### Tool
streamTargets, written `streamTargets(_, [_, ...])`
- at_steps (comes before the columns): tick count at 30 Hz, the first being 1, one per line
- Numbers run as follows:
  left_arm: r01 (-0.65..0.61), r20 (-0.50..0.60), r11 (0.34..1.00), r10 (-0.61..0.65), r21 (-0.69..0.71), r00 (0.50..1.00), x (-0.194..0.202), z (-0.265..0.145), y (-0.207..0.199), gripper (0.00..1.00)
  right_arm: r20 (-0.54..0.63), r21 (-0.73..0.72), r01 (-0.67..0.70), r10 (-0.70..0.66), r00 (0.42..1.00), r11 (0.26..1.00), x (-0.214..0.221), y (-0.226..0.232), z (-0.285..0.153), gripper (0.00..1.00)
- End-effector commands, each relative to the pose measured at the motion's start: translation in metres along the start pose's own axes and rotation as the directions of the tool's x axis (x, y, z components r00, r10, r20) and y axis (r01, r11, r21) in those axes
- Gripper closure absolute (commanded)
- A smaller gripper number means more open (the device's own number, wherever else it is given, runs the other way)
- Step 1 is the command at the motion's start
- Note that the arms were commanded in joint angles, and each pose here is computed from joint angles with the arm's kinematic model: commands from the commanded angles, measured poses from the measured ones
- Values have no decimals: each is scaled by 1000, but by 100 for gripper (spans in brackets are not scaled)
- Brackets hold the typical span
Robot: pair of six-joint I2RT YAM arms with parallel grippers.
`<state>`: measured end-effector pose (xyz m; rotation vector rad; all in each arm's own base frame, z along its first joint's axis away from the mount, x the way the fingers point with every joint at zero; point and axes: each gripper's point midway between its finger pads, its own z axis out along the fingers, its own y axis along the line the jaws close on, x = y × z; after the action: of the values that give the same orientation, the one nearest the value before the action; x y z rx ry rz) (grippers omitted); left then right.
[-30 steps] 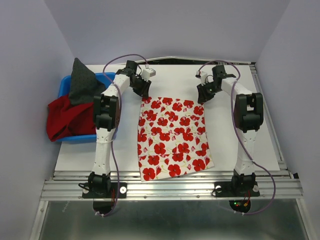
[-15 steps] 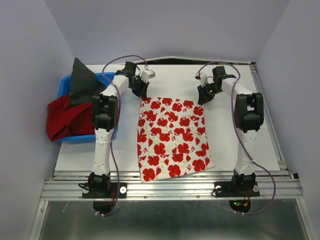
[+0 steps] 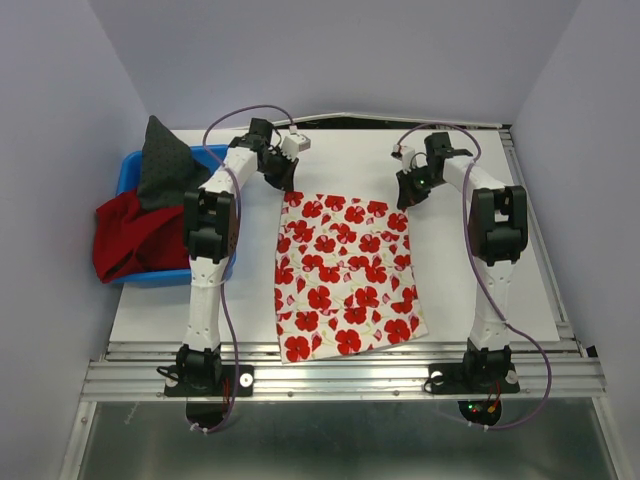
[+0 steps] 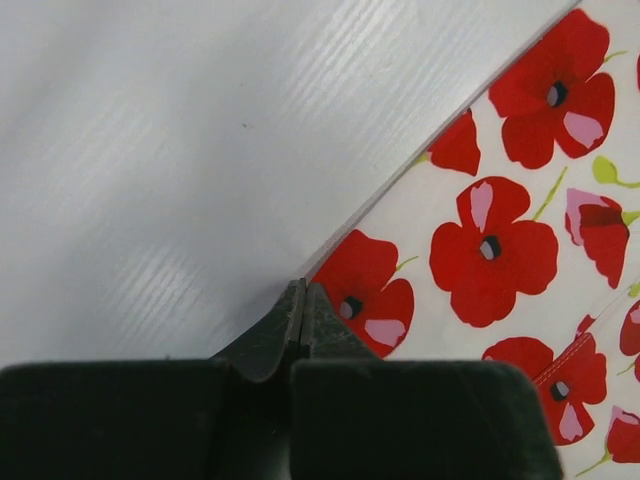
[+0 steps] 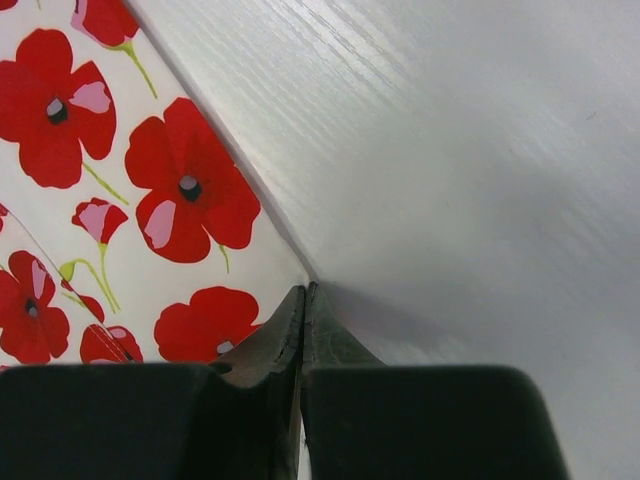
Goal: Fold and stack the skirts
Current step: Fold the skirt
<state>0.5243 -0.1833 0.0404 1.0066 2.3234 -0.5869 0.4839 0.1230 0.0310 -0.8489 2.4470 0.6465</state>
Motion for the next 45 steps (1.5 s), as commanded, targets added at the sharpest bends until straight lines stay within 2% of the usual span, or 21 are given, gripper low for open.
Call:
streamTargets(1, [-51, 165, 994, 66, -97, 984, -72, -51, 8, 100, 93, 124, 31, -43, 995, 992, -42, -14, -39, 99])
streamTargets(5, [-63, 233, 982, 105, -180, 967, -100, -67, 21, 100, 124, 181, 26, -49, 991, 983, -56, -29, -56, 99])
streamTargets(10, [-82, 298, 974, 144, -213, 944, -123, -86, 22, 100, 157, 224, 44, -81, 984, 974, -70, -28, -75, 99])
streamTargets(16, [-129, 369, 960, 217, -247, 904, -145, -127, 2, 100, 211, 252, 67, -122, 970, 965, -89, -17, -101, 99])
streamTargets(21, [-189, 378, 946, 281, -263, 882, -143, -161, -24, 100, 223, 253, 113, -171, 960, 961, -87, 1, -122, 99])
streamTargets(22, [-194, 355, 950, 274, -246, 894, -129, -154, -27, 100, 216, 246, 127, -183, 959, 961, -82, 8, -125, 99])
streamTargets(25, [-227, 357, 945, 301, -235, 884, -119, -167, -46, 100, 212, 222, 141, -189, 959, 965, -72, 21, -129, 99])
streamTargets(27, [-236, 353, 947, 301, -216, 886, -99, -169, -61, 100, 212, 183, 148, -185, 960, 972, -60, 35, -130, 99])
streamTargets(28, [-226, 327, 956, 277, -186, 903, -78, -159, -67, 100, 212, 172, 150, -185, 960, 974, -56, 40, -131, 99])
streamTargets(30, [-245, 337, 951, 297, -189, 893, -70, -171, -83, 100, 197, 145, 147, -174, 965, 978, -40, 50, -128, 99])
streamTargets(32, [-252, 325, 954, 293, -162, 899, -46, -170, -98, 100, 208, 144, 171, -199, 958, 975, -35, 61, -137, 99])
streamTargets(39, [-244, 253, 964, 264, -105, 931, 25, -154, -127, 100, 130, 57, 169, -175, 976, 984, 29, 96, -114, 99])
streamTargets(45, [-203, 160, 978, 209, -55, 965, 75, -123, -140, 100, 61, 36, 125, -127, 990, 991, 73, 98, -82, 99])
